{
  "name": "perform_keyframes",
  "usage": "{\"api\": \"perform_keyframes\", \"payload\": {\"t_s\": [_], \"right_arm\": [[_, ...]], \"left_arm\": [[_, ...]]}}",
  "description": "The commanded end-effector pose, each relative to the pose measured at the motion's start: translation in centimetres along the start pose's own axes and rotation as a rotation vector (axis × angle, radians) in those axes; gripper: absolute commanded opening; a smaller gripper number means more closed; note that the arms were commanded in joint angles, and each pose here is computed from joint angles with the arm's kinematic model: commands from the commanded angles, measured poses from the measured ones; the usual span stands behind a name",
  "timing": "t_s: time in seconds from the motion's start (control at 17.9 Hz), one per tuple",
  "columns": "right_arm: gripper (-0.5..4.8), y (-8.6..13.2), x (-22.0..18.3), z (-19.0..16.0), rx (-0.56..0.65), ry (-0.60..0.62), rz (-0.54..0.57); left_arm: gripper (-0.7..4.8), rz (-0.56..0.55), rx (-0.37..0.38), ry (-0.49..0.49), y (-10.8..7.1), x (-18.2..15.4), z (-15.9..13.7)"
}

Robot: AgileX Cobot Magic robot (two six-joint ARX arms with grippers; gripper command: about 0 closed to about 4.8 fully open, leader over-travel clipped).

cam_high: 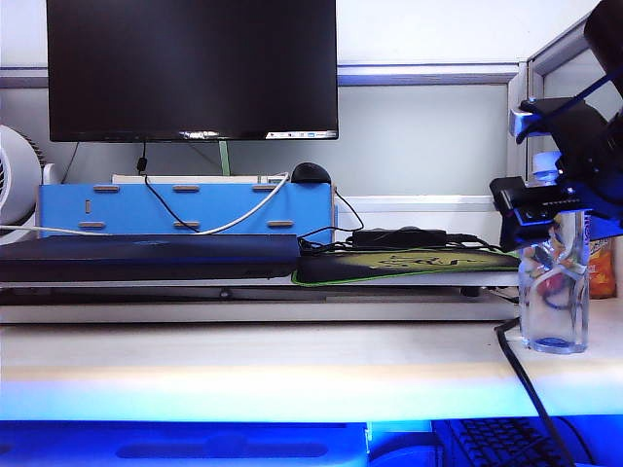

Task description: Pick up the mineral water bottle and place it on the laptop.

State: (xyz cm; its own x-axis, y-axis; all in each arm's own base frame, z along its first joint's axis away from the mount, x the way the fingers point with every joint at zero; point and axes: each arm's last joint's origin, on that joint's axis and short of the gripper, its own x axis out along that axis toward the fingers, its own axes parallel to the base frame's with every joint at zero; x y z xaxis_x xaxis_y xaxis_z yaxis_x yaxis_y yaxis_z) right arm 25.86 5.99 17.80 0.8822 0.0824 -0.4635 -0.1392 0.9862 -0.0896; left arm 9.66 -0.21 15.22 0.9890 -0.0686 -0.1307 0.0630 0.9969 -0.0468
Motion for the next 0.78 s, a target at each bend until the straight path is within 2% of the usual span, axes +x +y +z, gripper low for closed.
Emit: {"api": "perform_keyframes", "payload": {"t_s": [0.06, 0.17, 0.34, 0.5, 0.56, 0.67, 0.78], "right_arm": [[0.49, 0.0, -0.1, 0.4, -0.002, -0.015, -0.003], [0.18, 0.0, -0.1, 0.5, -0.001, -0.022, -0.001], [0.17, 0.0, -0.6, 1.5, 0.006, -0.080, 0.002], [0.16, -0.3, -1.9, 4.0, -0.001, -0.186, -0.003], [0.16, -0.6, -3.4, 6.4, -0.003, -0.263, -0.007], [0.17, -0.8, -4.9, 9.2, -0.008, -0.328, 0.001], [0.17, -0.7, -6.7, 13.2, -0.025, -0.414, 0.135]], "left_arm": [[-0.02, -0.001, 0.001, -0.011, 0.0, 0.0, 0.1], [-0.02, -0.001, 0.001, -0.011, 0.0, 0.0, 0.1], [-0.02, -0.001, 0.001, -0.011, 0.0, 0.0, 0.1], [-0.02, -0.001, 0.001, -0.011, 0.0, 0.0, 0.1], [-0.02, -0.001, 0.001, -0.011, 0.0, 0.0, 0.1], [-0.02, -0.001, 0.001, -0.011, 0.0, 0.0, 0.1], [-0.02, -0.001, 0.001, -0.011, 0.0, 0.0, 0.1]]}}
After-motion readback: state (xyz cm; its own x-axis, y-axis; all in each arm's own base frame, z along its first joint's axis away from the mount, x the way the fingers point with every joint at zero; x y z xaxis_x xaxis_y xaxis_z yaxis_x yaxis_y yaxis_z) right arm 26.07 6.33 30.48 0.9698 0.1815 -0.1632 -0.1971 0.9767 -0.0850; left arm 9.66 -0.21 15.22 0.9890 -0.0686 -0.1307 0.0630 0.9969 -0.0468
